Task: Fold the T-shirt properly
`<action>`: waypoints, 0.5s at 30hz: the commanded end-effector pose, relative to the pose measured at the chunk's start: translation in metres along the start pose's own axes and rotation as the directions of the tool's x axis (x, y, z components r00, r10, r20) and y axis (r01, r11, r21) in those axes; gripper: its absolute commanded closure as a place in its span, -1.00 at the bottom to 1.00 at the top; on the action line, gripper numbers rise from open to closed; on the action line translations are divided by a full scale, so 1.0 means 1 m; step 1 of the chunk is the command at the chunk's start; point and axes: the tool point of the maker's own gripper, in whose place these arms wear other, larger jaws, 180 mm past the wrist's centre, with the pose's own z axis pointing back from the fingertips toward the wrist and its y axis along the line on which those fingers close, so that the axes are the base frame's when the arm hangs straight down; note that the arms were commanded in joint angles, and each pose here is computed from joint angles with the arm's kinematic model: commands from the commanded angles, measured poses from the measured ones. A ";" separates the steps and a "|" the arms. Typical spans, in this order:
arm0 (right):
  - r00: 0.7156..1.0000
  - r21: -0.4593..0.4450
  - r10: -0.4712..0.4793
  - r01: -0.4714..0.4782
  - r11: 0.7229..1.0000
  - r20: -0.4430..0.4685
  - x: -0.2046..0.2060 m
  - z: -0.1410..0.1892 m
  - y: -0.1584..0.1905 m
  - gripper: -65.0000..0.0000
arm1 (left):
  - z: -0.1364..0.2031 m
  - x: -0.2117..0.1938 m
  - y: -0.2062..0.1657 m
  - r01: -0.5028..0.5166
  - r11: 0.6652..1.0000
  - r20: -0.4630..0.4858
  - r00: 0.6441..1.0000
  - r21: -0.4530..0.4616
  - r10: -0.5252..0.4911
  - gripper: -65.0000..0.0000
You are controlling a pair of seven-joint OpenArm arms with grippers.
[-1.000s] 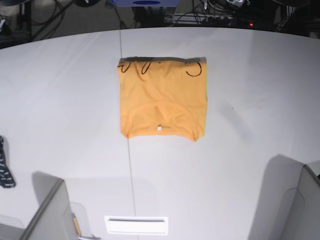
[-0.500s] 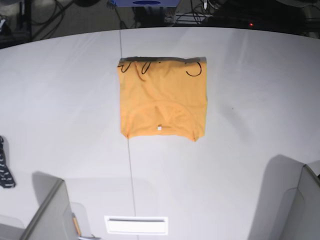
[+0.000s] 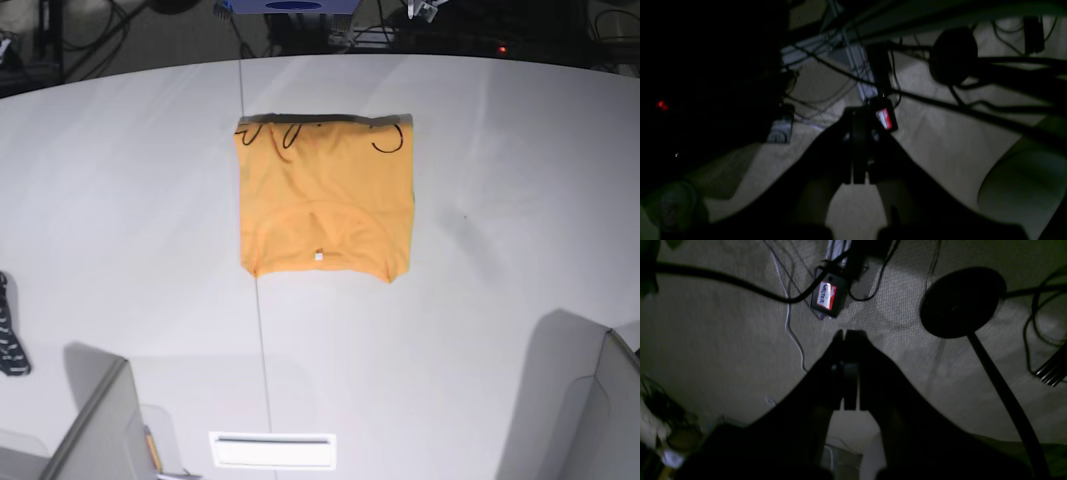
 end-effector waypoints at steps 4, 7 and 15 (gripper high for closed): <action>1.000 0.001 -0.015 0.015 1.000 0.005 -0.002 0.001 -0.001 1.00 | 0.006 -0.003 0.012 -0.005 1.000 0.006 1.000 0.020 0.005 1.00; 1.000 0.000 -0.019 0.019 1.000 0.006 -0.002 0.001 -0.001 1.00 | 0.007 -0.003 0.014 -0.004 1.000 0.005 1.000 0.023 0.004 1.00; 1.000 0.009 -0.025 0.025 1.000 0.009 0.000 0.000 0.005 1.00 | 0.007 -0.002 0.015 -0.003 1.000 0.006 1.000 0.027 0.003 1.00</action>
